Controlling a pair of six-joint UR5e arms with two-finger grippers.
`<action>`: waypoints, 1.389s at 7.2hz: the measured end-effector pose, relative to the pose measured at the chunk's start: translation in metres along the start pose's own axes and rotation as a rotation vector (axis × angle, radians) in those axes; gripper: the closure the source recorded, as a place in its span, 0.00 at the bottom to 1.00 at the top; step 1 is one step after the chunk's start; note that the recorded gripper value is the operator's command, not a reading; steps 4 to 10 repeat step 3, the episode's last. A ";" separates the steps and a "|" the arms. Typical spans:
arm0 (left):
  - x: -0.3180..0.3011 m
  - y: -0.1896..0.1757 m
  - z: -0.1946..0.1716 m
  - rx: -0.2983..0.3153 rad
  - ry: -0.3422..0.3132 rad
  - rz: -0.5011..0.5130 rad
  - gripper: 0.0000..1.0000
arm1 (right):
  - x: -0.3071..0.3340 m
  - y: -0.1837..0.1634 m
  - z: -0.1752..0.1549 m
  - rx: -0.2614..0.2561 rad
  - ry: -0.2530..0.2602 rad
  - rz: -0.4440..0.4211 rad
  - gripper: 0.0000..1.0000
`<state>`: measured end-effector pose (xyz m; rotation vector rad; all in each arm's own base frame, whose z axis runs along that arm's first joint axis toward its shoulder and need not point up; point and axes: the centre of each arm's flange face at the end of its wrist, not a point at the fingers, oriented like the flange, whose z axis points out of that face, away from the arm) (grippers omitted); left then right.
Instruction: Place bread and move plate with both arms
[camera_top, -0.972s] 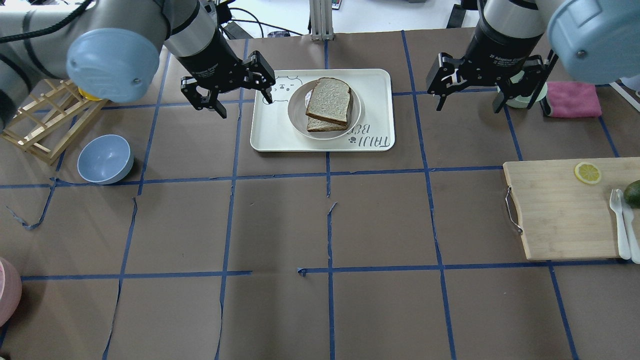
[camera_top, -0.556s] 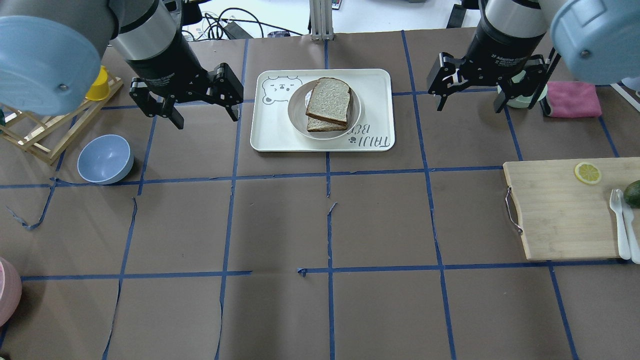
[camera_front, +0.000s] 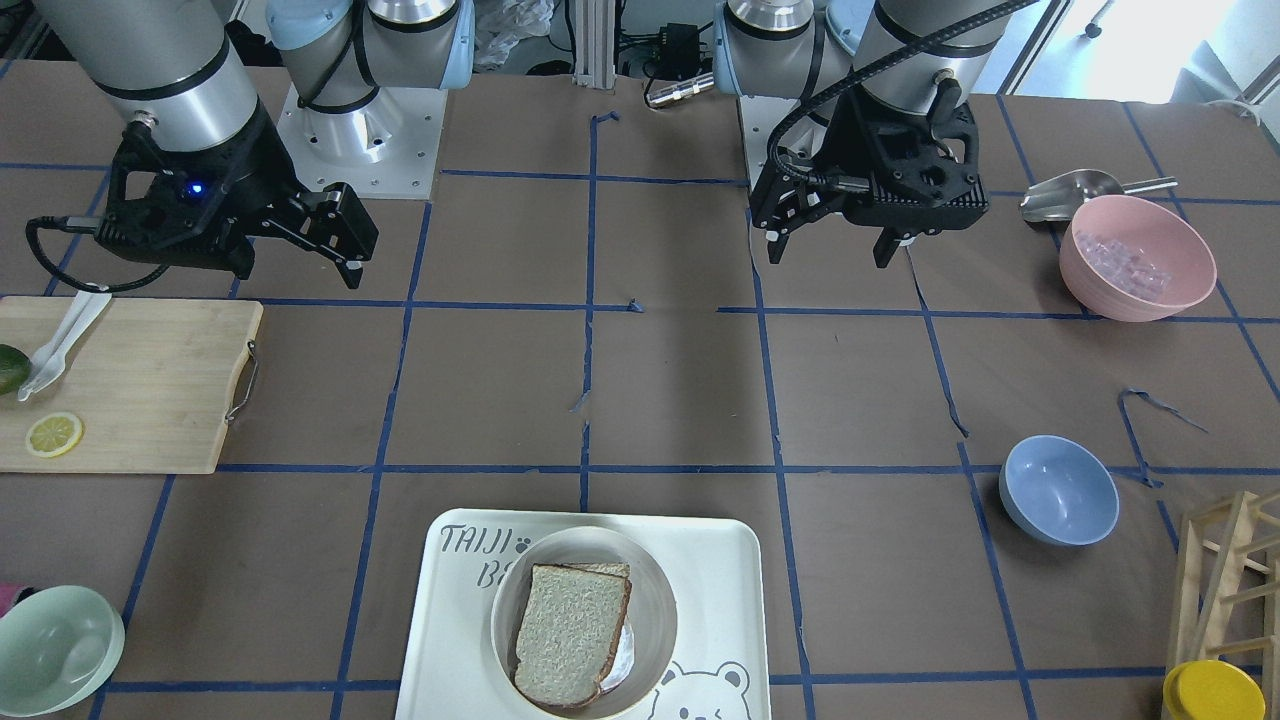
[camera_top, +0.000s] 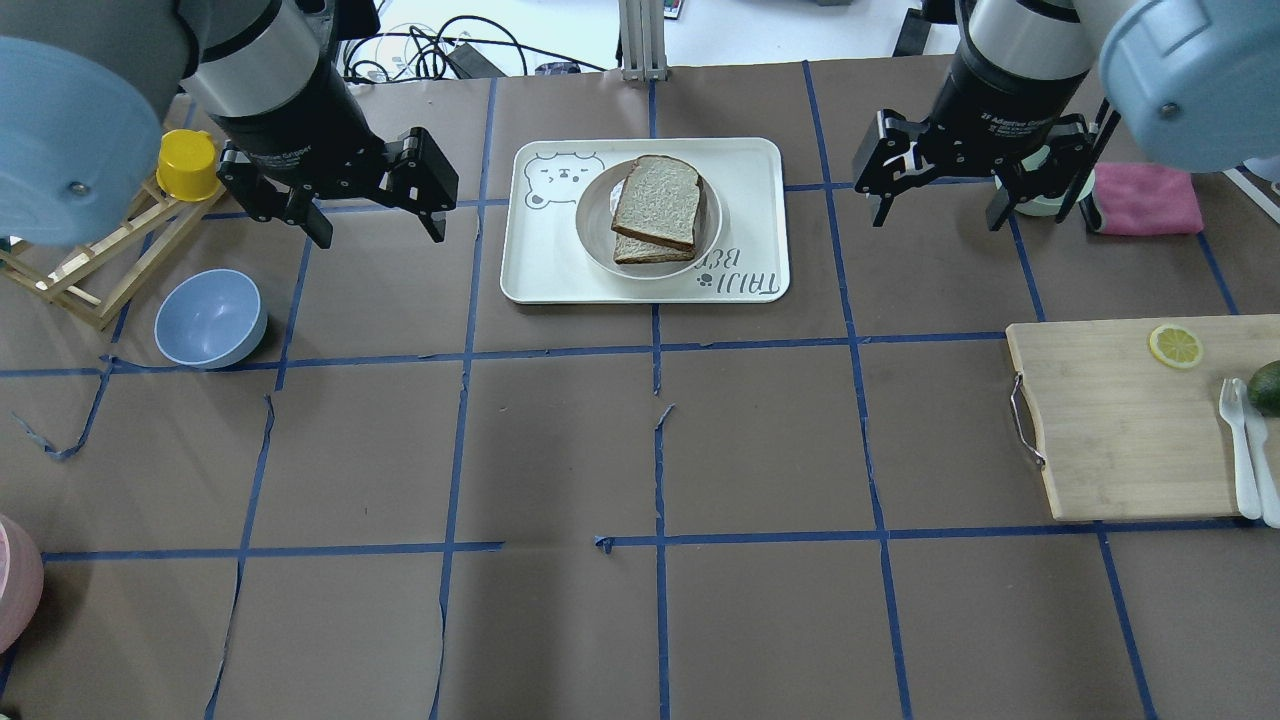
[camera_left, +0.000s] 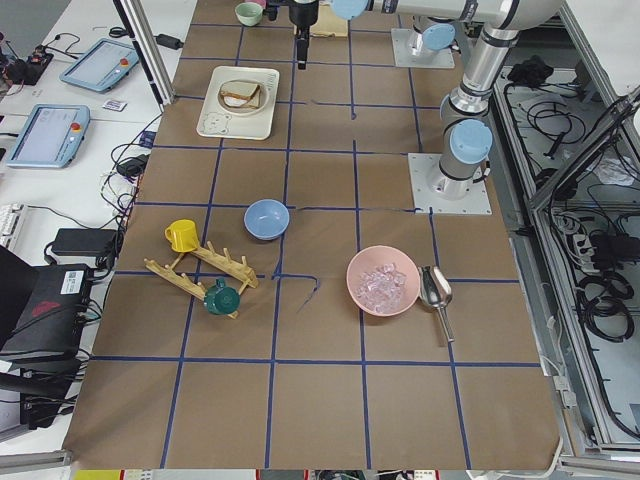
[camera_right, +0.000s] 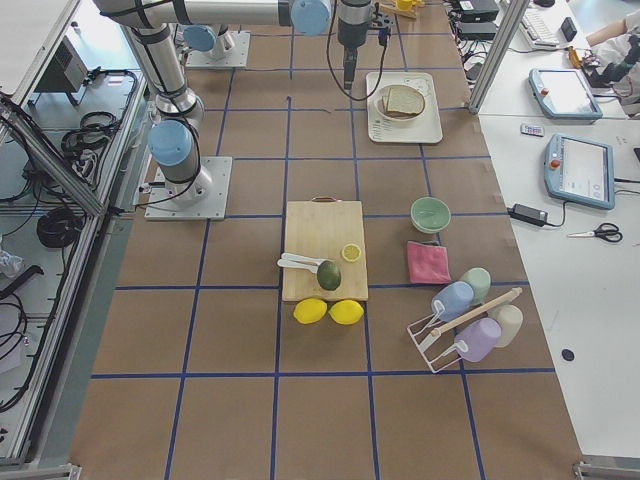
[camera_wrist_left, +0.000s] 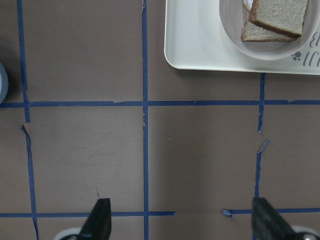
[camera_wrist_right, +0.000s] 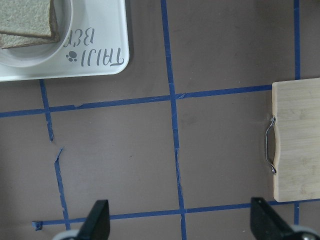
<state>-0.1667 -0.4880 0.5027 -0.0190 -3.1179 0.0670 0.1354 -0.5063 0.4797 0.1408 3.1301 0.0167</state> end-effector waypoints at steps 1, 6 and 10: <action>0.000 0.001 0.000 0.000 0.000 0.019 0.00 | 0.000 0.000 0.001 -0.002 0.001 -0.003 0.00; 0.000 0.002 0.000 0.000 0.000 0.031 0.00 | 0.000 0.001 0.001 -0.001 0.002 -0.009 0.00; 0.000 0.002 0.000 0.000 0.000 0.031 0.00 | 0.000 0.001 0.001 -0.001 0.002 -0.009 0.00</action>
